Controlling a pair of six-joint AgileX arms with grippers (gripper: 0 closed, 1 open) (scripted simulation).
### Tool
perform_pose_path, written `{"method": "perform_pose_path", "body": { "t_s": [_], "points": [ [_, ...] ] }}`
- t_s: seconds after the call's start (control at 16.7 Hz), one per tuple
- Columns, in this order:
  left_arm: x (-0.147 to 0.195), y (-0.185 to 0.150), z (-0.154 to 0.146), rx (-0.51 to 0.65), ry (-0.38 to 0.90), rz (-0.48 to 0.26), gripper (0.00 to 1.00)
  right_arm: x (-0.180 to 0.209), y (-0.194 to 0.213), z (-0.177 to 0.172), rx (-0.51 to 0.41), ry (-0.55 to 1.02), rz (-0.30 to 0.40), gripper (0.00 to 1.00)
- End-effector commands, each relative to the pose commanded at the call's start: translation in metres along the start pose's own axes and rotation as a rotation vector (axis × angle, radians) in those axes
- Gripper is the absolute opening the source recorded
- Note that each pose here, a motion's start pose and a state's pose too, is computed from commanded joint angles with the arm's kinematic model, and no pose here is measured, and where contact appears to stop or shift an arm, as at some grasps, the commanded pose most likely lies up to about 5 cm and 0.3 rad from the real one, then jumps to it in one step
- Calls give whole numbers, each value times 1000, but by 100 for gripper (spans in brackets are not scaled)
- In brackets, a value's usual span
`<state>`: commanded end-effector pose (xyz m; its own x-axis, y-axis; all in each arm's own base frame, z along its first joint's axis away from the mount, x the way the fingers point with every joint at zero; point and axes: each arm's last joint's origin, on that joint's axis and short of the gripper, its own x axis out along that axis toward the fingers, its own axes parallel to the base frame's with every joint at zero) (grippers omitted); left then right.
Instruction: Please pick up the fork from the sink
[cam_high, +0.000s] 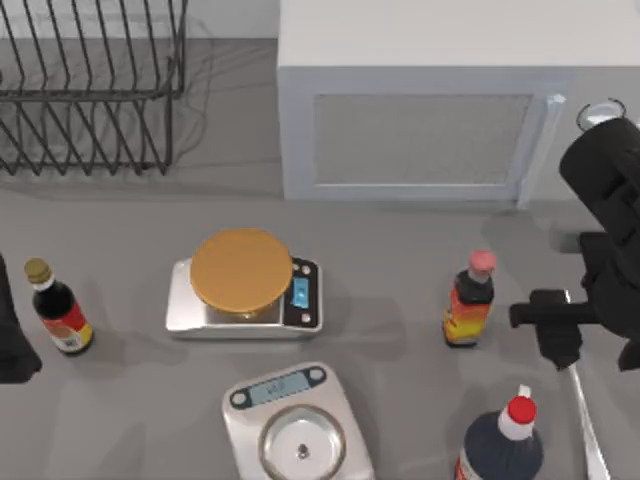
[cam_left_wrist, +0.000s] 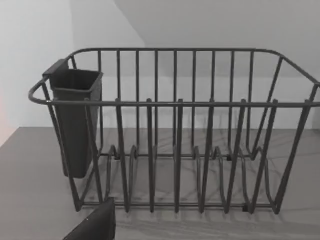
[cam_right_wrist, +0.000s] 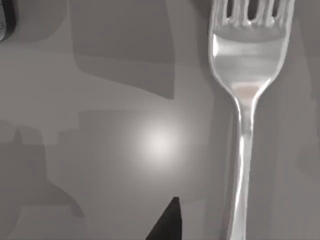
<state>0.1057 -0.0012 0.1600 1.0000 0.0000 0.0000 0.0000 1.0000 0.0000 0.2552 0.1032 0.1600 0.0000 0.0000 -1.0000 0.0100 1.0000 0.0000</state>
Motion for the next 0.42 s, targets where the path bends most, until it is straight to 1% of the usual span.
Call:
{"method": "perform_pose_path", "body": {
  "t_s": [0.06, 0.12, 0.42],
  "points": [
    [0, 0, 0, 0, 0, 0, 100, 0, 0, 0, 0, 0, 0, 98],
    [0, 0, 0, 0, 0, 0, 100, 0, 0, 0, 0, 0, 0, 100],
    [0, 0, 0, 0, 0, 0, 100, 0, 0, 0, 0, 0, 0, 100]
  ]
}}
